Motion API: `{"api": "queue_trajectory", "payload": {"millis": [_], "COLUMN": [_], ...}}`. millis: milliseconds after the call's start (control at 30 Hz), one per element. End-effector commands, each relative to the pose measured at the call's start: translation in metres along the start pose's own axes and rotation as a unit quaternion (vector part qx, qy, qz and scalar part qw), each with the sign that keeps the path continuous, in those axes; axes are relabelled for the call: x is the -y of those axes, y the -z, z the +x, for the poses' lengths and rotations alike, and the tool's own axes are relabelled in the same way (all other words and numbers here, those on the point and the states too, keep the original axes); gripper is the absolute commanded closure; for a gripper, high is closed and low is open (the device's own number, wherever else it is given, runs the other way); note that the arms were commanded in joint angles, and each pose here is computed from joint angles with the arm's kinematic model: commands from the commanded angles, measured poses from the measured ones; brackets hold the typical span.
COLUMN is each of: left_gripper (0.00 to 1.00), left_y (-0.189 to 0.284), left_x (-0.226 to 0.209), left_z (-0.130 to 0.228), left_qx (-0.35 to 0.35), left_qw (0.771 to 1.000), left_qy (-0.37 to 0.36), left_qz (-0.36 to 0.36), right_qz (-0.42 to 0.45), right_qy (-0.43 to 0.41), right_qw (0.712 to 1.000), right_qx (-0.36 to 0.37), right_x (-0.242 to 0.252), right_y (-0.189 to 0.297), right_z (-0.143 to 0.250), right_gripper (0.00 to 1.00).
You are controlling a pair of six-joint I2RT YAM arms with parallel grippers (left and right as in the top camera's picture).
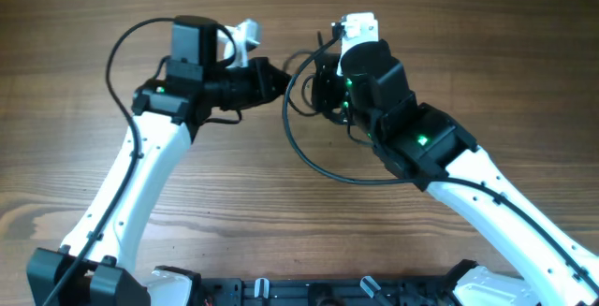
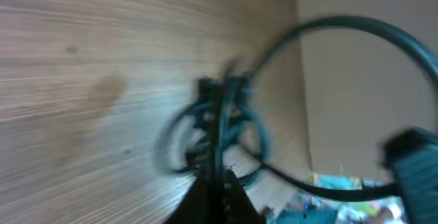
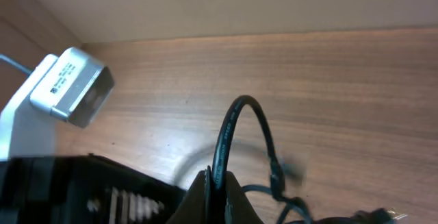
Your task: Untangle cables
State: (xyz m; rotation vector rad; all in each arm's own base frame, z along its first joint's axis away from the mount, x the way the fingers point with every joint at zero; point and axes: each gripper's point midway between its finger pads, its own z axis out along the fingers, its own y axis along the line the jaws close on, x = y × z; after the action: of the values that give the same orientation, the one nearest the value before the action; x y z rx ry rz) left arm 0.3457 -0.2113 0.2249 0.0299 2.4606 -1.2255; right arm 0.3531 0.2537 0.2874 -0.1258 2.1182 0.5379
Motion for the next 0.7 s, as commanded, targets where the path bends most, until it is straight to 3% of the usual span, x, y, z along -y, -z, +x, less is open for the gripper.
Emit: {"api": "queue_trajectory", "payload": {"millis": [0,300,667], "left_gripper": [0.82,0.64,0.64], "left_y": [-0.007,-0.009,-0.009], "left_x": [0.017,0.02,0.014], "left_z": [0.007,-0.001,0.013], "left_qx": [-0.009,0.009,-0.018], "left_qw": [0.999,1.0,1.0], "left_qy": [-0.03,0.019,-0.019], "left_qz": [0.011,0.01,0.002], "right_qz": [-0.039,-0.055,-0.056], "right_qy": [-0.032,-0.09,-0.121], "right_qw": [0.999,0.994,0.991], "right_qx": [0.0,-0.034,-0.024], "right_x": [-0.017,-0.024,-0.007], "right_y": [-0.002,-0.017,-0.021], "right_z": [-0.006,0.01,-0.005], "right_gripper": [0.96,0.95,0.96]}}
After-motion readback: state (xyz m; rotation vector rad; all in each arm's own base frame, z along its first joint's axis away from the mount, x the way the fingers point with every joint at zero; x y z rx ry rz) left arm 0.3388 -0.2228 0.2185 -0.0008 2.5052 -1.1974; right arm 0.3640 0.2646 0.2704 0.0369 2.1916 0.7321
